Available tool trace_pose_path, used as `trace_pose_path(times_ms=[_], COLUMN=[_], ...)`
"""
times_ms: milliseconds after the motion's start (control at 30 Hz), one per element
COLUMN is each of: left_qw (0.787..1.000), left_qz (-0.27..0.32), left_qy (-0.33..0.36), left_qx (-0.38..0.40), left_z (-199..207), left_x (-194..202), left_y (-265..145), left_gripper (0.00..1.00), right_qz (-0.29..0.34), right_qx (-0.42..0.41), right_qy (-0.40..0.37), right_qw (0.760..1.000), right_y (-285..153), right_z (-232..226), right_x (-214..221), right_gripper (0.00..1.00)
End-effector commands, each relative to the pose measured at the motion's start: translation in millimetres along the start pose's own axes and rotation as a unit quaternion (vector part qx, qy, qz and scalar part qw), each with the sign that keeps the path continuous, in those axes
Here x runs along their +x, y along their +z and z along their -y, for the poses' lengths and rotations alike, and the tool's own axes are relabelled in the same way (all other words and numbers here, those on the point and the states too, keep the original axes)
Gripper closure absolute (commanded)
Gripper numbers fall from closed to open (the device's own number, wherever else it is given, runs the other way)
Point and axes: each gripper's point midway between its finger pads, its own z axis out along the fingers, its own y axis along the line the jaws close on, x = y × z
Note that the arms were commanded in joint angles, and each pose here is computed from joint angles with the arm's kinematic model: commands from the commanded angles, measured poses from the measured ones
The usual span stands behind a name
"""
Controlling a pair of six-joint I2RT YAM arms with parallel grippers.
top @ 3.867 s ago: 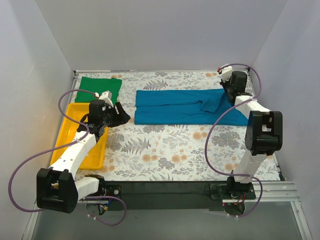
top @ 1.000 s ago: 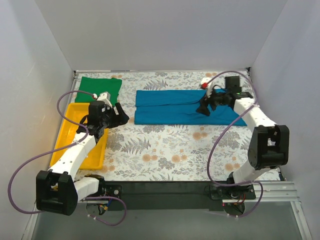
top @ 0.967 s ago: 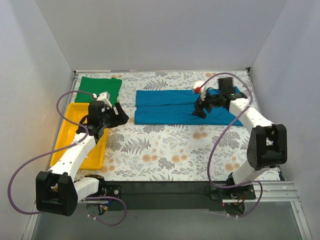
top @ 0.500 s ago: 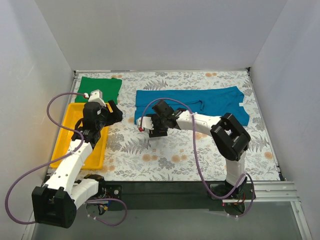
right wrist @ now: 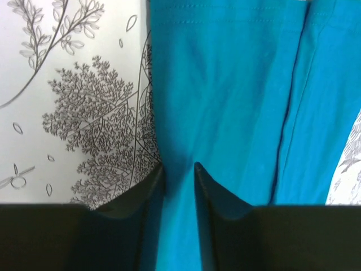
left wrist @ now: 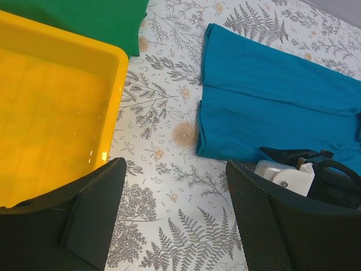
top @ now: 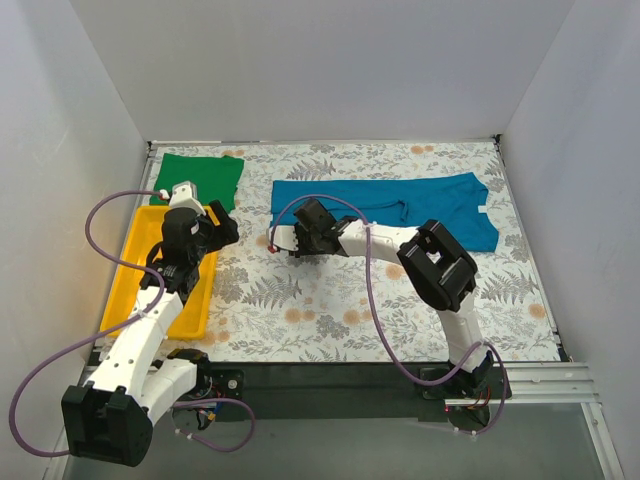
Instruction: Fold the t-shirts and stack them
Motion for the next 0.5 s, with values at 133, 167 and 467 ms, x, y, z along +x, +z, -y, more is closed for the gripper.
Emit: trace_pose_path(times_ms=[133, 167, 467], left_qw=[1.0, 1.0, 0.977], left_qz=[0.016, 0.016, -0.033], left_qy=[0.006, 0.008, 0.019], left_qx=[0.015, 0.023, 0.209], left_z=[3, 6, 74], left_x=[-5, -5, 4], left_y=[-4, -3, -7], left_gripper=[0.29, 0.29, 0.3], right_qz=[0.03, 0.036, 0.112], right_qx=[-0.044, -0.053, -0.18], right_qy=[0.003, -0.004, -0.099], right_qw=[0.999, 0.998, 0.972], right_y=[-2, -12, -89], right_z=[-28, -36, -151], right_x=[0, 1, 1], right_gripper=[0.97, 0.99, 0.99])
